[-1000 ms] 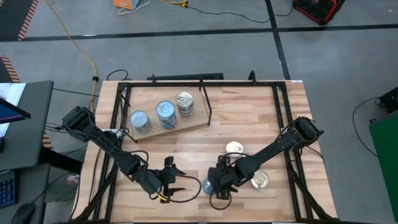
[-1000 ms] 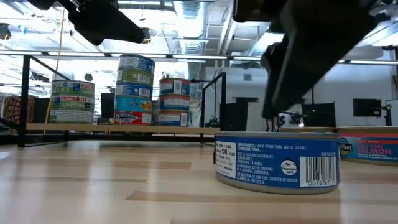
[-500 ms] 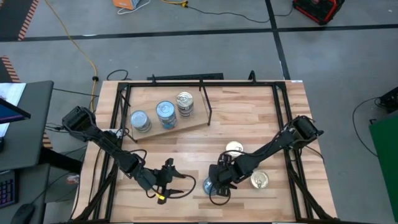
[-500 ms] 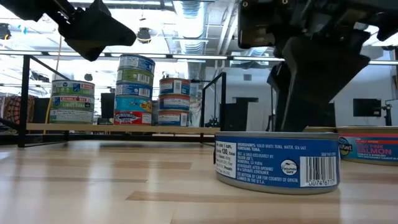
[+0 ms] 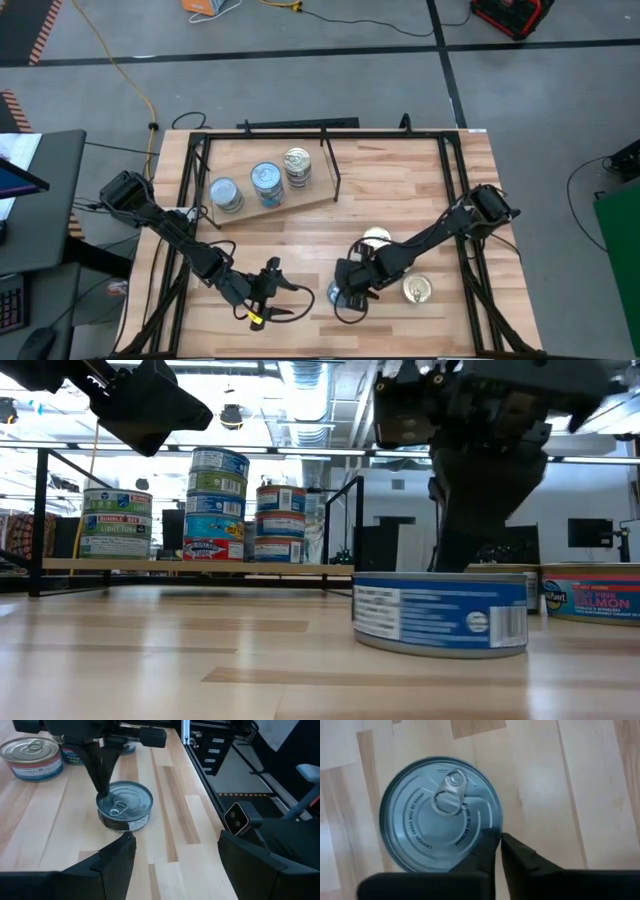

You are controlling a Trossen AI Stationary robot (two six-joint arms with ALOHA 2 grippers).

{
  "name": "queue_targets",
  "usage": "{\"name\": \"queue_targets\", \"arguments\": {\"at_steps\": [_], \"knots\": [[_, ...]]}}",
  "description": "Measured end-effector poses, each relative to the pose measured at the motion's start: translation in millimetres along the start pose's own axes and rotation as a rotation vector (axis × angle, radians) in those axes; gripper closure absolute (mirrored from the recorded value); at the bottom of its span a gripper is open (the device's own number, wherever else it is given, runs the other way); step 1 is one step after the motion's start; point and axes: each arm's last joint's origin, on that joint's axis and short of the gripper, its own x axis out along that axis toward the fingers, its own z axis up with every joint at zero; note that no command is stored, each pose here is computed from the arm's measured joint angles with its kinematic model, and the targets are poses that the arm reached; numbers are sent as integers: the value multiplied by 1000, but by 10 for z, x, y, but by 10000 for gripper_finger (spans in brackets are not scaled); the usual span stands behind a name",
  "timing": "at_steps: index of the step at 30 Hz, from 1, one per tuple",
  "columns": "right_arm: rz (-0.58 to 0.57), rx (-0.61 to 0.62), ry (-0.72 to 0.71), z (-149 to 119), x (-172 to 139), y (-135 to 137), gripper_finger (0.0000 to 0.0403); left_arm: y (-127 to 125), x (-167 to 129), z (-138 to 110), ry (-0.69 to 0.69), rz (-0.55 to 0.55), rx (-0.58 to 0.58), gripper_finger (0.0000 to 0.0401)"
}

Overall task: Stack canned seafood by type on shelf
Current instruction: Stack the blue tuna can on top of the blue tuna can on the shelf

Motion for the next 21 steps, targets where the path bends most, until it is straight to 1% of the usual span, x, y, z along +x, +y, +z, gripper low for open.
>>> {"name": "queue_targets", "arguments": {"at_steps": [7,13,16,18,21], "knots": [[-38,55,22,60,28,-165,388,2,0,2,-2,7,13,129],[-61,69,30,130,1,-315,392,1,0,2,-1,6,14,129],[-81,65,15,145,-106,-368,392,0,-1,2,1,1,13,129],[-109,66,-23,158,-234,-390,392,0,-1,1,2,1,14,129],[-123,32,-45,128,-373,-359,392,4,-1,-8,11,5,17,129]]}}
